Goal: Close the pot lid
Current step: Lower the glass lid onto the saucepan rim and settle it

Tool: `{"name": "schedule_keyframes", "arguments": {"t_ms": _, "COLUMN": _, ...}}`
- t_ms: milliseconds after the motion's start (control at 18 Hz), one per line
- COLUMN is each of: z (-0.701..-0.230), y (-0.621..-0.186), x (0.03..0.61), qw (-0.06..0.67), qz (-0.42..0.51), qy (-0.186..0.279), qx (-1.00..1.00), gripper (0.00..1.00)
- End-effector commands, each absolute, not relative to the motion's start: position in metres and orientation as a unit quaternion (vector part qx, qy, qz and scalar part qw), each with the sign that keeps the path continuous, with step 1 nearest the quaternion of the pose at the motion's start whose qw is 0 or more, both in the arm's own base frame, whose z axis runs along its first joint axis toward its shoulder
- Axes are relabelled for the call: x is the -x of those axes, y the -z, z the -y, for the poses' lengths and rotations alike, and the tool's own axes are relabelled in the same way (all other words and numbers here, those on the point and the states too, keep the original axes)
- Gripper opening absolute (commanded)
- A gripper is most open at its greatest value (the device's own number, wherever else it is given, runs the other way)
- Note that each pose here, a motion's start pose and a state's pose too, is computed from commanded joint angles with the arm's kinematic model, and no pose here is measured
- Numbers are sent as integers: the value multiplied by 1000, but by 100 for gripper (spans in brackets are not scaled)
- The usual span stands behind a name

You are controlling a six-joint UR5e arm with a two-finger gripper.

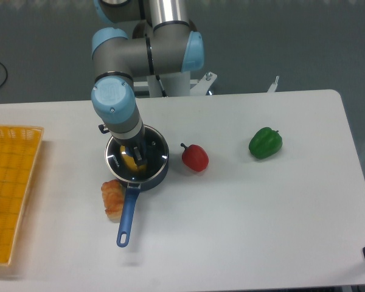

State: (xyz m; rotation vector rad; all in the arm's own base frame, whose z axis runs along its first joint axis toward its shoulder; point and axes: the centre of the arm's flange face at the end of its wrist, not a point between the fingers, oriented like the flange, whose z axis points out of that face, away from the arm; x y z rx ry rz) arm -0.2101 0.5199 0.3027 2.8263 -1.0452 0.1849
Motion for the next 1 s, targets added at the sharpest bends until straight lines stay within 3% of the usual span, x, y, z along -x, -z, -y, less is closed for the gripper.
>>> {"name": "schedule_keyframes", "arguments": {"t_ms": 111, "z": -520, "y": -302, "x": 210, "qw": 62, "qz": 346, "qy": -62, "qx": -934, "gripper": 73}}
{"name": "schedule_keyframes", "arguments": {"t_ms": 278, "z": -520, "y": -302, "x": 210, "qw": 62, "qz": 347, "qy": -61, "qx": -934, "gripper": 73}}
{"name": "schedule_keyframes", "arguments": {"t_ms": 389, "z": -520, "y": -301, "x": 210, "qw": 63, "qz": 347, "qy": -62, "qx": -934, "gripper": 79}}
{"name": "schedule_keyframes", "arguments": {"t_ms": 722, "z": -521, "y": -301, "x": 207, "qw": 63, "qz": 349, "qy": -62, "qx": -933, "gripper": 80}}
{"name": "schedule_keyframes", "arguments": {"t_ms": 833, "z": -522, "y": -303, "x": 209, "qw": 62, "qz": 348, "qy": -62, "qx": -933, "gripper": 97}}
{"name": "schedule_keyframes", "arguments": {"t_ms": 1000, "z": -528, "y": -323, "x": 219, "qw": 50, "qz": 344, "qy": -49, "qx": -936, "gripper": 100}}
